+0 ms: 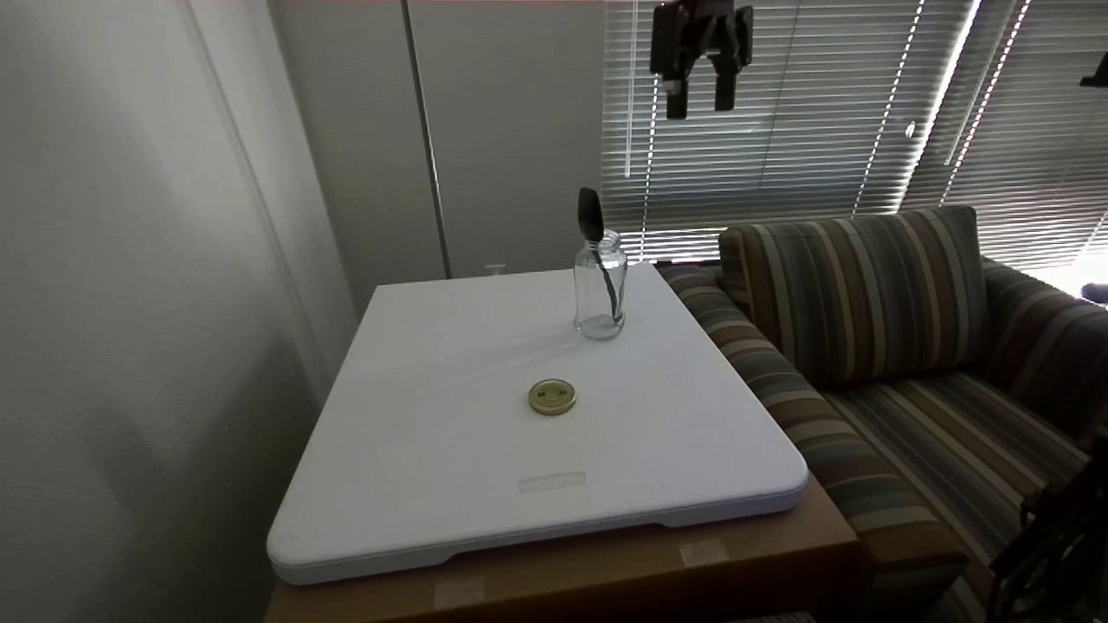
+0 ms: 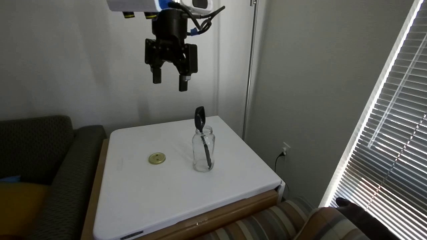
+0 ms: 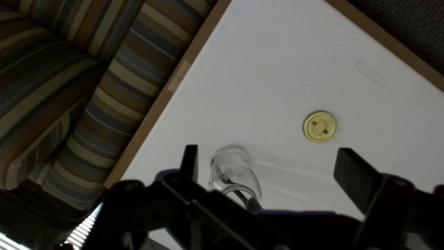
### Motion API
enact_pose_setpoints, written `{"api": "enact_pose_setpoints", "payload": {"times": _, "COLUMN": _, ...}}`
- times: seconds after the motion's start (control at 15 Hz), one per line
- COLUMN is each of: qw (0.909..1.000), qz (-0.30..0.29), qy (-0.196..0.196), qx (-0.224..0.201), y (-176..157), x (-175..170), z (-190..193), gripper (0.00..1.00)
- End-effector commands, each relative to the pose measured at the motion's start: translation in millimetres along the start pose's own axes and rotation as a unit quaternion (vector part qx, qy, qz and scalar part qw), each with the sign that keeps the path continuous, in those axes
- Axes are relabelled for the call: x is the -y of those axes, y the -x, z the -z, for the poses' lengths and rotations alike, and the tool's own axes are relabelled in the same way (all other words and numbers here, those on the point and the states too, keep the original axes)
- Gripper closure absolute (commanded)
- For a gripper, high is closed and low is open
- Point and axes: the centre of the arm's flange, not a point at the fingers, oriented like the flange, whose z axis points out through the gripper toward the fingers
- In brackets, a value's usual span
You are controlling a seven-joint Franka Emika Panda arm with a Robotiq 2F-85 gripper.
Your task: Remove the serving spoon from the bottle and put it on the table
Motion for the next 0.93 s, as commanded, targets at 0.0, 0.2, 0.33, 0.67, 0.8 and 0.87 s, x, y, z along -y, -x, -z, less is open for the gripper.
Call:
{"api": "enact_pose_setpoints", "payload": {"times": 0.0, "qw": 0.9997, "qz": 0.020, "qy": -0.009, "qx": 0.011, "y": -51, "x": 5, "z": -20, "gripper": 0.00}}
{"api": "enact_pose_setpoints", "payload": {"times": 0.2, "qw": 0.9997, "qz": 0.018, "qy": -0.011, "qx": 0.010, "y": -73, "x": 8, "z": -46, "gripper": 0.00}}
{"api": "enact_pose_setpoints", "payload": {"times": 0.33, "qw": 0.9998, "qz": 0.018, "qy": -0.007, "qx": 0.007, "y": -85, "x": 9, "z": -59, "gripper": 0.00}}
{"api": "enact_pose_setpoints", "payload": {"times": 0.67, "qw": 0.9998, "qz": -0.004, "qy": -0.003, "qx": -0.018, "y": -113, "x": 8, "z": -78, "gripper": 0.00}}
{"api": "enact_pose_setpoints", "payload": {"times": 0.8, "qw": 0.9996, "qz": -0.011, "qy": 0.001, "qx": -0.026, "y": -123, "x": 10, "z": -81, "gripper": 0.00}}
{"api": "enact_pose_setpoints", "payload": {"times": 0.87, "qw": 0.9995, "qz": -0.015, "qy": -0.002, "qx": -0.028, "y": -128, "x": 11, "z": -84, "gripper": 0.00}}
